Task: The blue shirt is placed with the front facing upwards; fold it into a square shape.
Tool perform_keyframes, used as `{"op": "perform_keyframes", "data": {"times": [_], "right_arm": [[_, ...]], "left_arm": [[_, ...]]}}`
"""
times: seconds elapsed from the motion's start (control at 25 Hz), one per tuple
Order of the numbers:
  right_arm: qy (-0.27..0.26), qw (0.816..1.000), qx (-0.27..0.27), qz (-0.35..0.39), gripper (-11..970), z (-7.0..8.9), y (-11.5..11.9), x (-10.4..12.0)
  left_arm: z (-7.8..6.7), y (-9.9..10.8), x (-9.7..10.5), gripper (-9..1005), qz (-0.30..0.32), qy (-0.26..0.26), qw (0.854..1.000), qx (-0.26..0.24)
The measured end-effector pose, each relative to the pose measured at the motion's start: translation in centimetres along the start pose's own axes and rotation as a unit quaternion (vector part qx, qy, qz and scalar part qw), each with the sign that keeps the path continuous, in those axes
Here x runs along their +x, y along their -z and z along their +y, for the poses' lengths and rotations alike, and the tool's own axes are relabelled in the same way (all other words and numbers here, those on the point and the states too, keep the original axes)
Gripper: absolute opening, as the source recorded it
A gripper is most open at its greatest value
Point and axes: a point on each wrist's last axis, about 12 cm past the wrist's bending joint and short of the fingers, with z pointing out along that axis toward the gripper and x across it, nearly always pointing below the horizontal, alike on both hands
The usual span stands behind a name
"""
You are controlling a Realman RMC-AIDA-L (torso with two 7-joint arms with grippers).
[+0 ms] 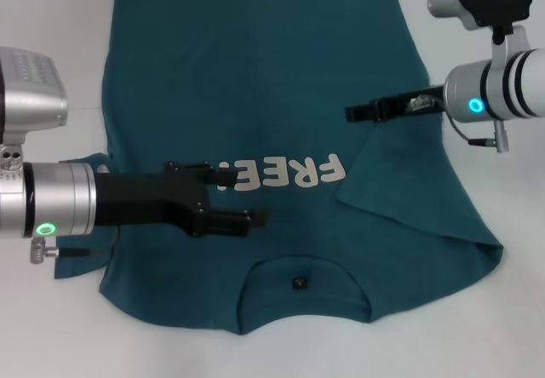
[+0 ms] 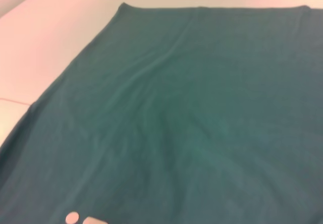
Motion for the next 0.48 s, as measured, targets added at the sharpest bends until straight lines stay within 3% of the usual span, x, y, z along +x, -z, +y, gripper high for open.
{"op": "perform_keyframes", "data": {"times": [0.16, 0.48], "right_arm": [[0.010, 1.000, 0.009, -0.020, 713, -0.9, 0.7, -0.4], [0.058, 0.994, 0.004, -0.089, 766, -2.5, 2.3, 0.5]], "left_arm": [[0.1, 0.0, 0.0, 908, -0.003, 0.003, 1.000, -0.005], [0.4, -0.3, -0.4, 908, -0.010, 0.033, 0.999, -0.021]]}}
